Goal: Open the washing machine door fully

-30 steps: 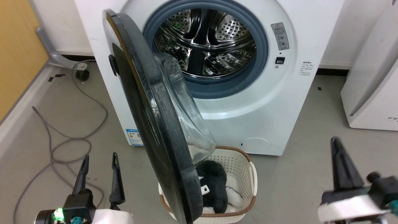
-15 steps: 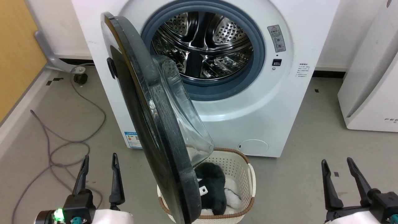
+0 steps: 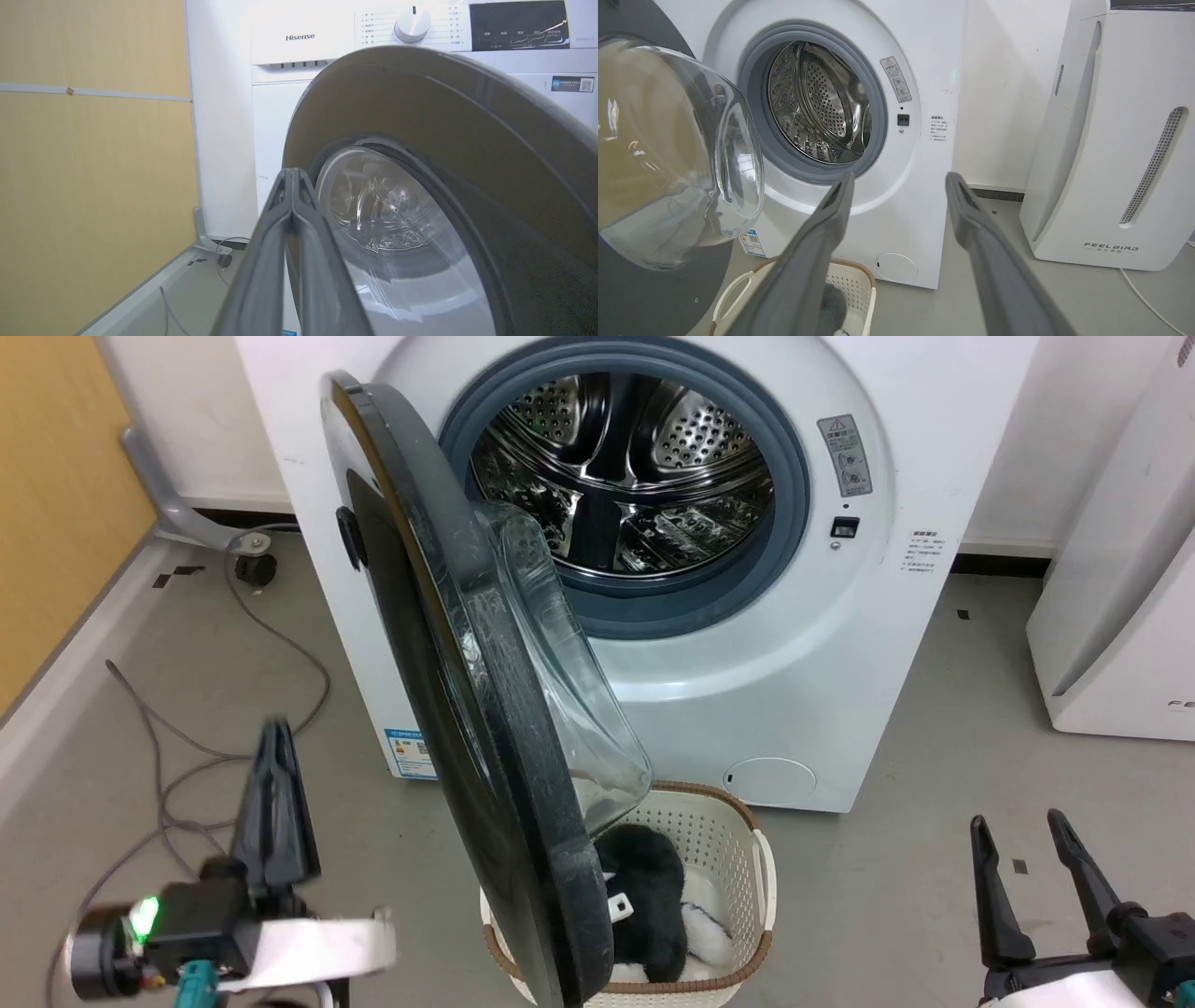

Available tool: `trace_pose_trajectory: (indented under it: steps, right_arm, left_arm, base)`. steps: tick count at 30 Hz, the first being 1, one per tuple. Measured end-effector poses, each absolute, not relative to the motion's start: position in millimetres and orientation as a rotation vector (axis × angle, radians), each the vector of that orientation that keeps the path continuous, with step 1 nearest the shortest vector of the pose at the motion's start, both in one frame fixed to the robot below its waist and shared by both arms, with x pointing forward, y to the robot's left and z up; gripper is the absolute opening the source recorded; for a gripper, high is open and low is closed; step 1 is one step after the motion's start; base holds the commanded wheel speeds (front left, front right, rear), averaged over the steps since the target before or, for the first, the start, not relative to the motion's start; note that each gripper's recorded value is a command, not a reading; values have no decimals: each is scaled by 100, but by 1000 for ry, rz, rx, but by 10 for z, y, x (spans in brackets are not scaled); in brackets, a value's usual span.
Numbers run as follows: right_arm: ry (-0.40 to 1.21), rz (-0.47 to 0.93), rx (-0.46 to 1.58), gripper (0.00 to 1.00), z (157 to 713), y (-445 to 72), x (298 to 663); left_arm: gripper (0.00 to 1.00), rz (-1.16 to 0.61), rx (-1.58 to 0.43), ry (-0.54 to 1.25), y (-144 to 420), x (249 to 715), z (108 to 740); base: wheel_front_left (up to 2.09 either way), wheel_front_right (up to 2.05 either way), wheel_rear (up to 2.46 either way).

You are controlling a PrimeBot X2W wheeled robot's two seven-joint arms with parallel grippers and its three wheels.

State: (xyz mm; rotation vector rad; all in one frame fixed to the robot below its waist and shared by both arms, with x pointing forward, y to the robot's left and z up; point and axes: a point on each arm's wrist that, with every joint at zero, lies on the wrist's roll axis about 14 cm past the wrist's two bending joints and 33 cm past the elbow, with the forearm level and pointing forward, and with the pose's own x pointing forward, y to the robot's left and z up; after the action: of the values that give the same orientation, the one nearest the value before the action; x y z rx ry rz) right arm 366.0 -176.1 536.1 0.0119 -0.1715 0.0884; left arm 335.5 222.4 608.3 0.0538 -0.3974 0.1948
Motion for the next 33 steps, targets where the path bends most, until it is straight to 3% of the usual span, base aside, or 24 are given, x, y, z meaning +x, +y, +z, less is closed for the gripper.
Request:
trace_pose_trajectory:
  steps: [5, 13, 24, 33]
  right_arm:
    - [-169, 95, 13, 100, 5351, -1739, 3664]
    - [-171, 104, 10, 100, 5360, -1707, 3671]
    - [-170, 123, -2, 100, 5356, -1648, 3677]
    - [-161, 123, -3, 100, 5325, -1647, 3684]
  left_arm:
    - [0, 143, 51, -582, 2036, 3290, 6655]
    - [0, -49, 23, -714, 1503, 3167, 7035]
    - [0, -368, -41, -713, 644, 2996, 7018]
    - [0, -485, -75, -634, 276, 2962, 6794]
  base:
    - [0, 0, 0]
    - [0, 0, 0]
    - [0, 0, 0]
    - [0, 0, 0]
